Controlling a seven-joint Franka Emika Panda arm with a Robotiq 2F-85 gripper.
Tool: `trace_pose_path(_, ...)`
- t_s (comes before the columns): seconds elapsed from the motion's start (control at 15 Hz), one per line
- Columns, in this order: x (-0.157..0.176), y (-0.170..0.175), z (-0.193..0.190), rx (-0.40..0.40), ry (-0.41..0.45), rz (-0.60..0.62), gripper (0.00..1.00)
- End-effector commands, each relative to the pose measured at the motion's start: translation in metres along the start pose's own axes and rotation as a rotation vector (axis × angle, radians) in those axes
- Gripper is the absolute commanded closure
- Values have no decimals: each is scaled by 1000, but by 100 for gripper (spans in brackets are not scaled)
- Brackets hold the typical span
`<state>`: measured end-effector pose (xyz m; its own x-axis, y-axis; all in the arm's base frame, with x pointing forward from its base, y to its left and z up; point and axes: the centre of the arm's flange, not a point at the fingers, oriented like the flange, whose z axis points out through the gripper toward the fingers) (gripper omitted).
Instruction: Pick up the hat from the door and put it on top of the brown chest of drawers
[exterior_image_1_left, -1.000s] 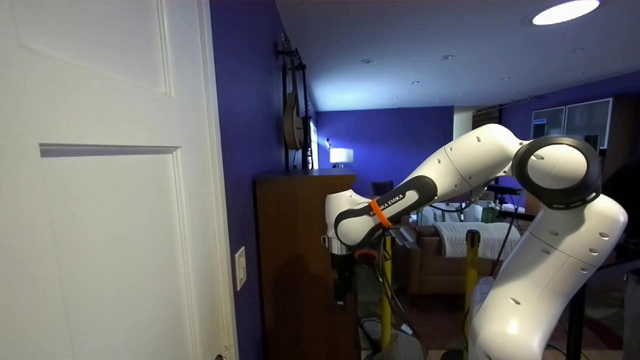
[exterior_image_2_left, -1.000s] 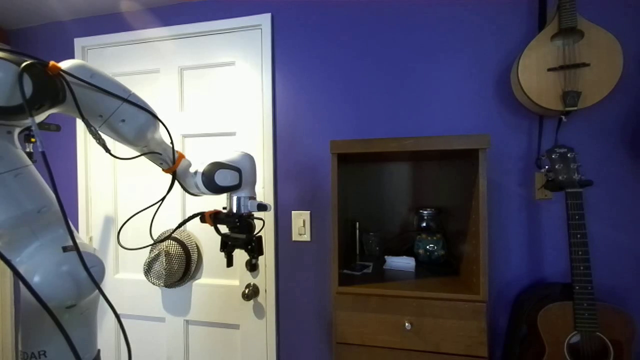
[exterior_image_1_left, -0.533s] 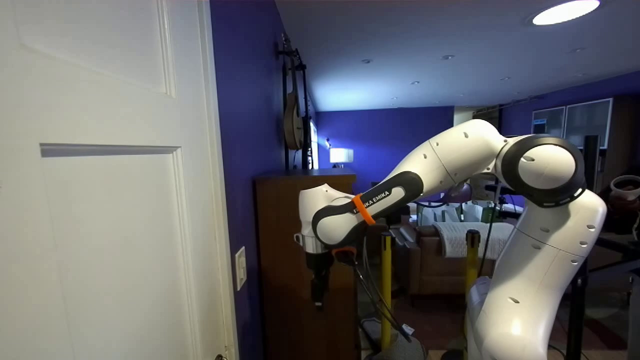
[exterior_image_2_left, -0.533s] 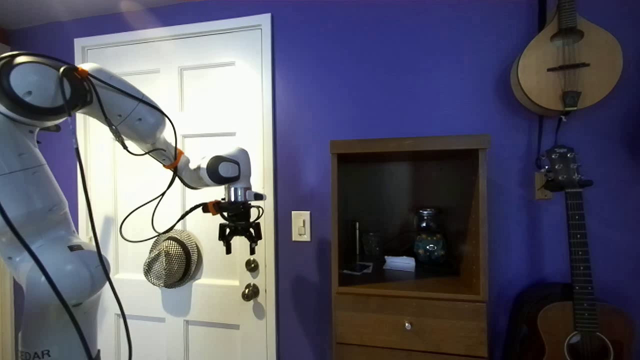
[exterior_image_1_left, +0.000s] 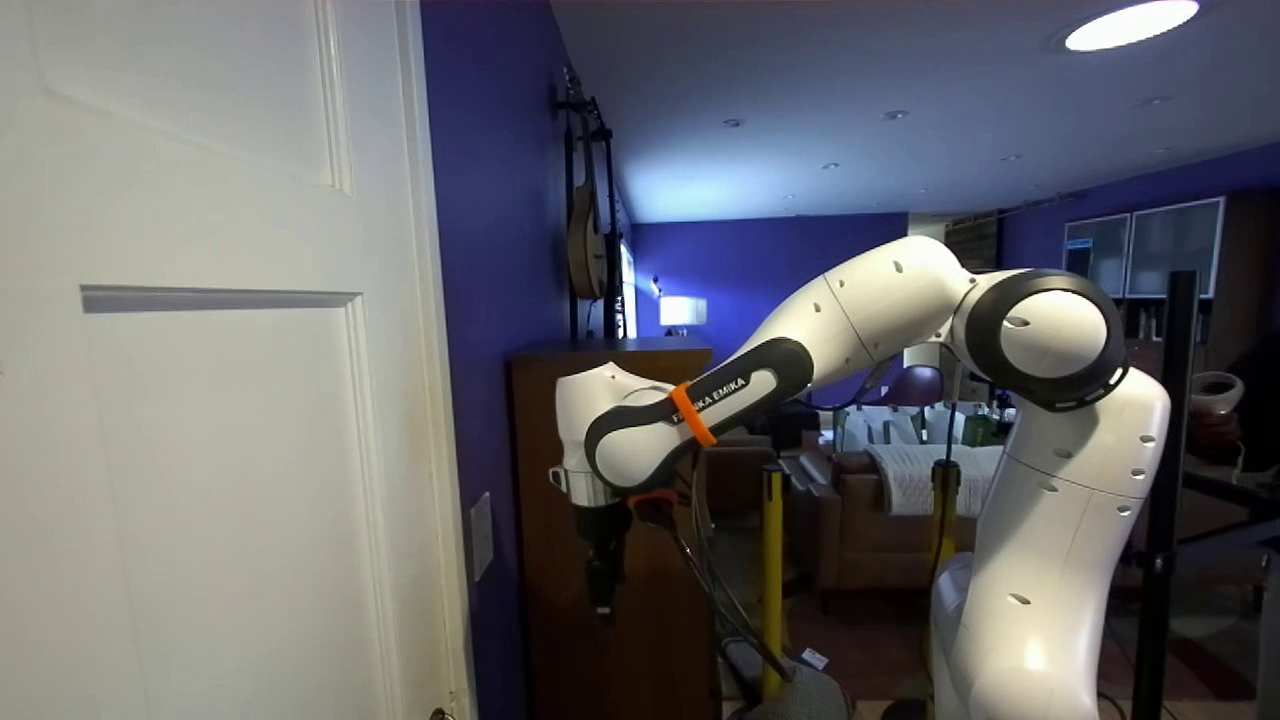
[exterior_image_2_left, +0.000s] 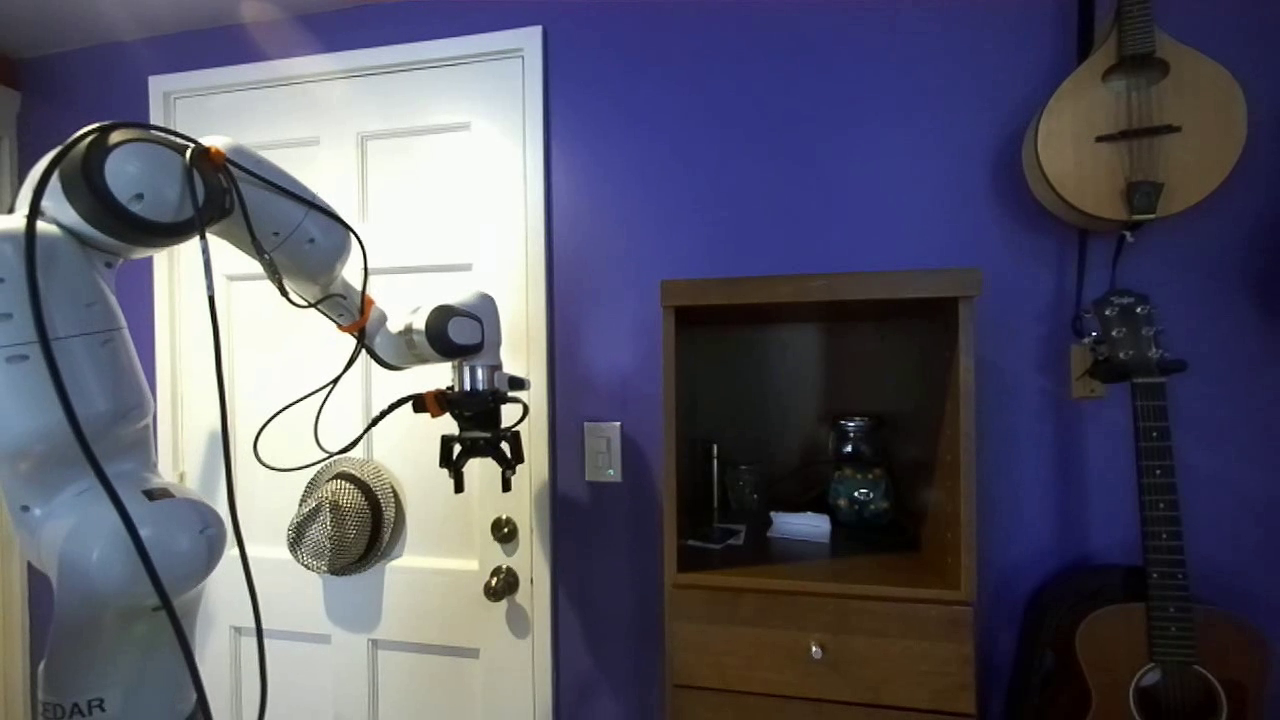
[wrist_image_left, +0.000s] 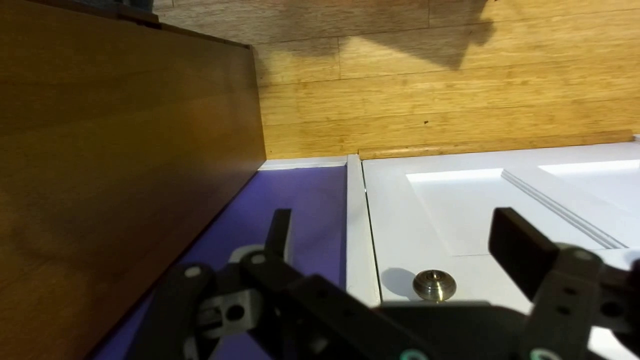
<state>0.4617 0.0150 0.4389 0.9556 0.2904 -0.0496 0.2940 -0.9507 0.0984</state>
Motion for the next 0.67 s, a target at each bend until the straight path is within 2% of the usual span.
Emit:
trace_pose_path(0.0,0,0,0,0,0,0,0)
trace_pose_path(0.33,-1,-6,-1,-25,-24,1,0)
trace_pose_path(0.6,-4,-33,-6,-4,-40,-7,0)
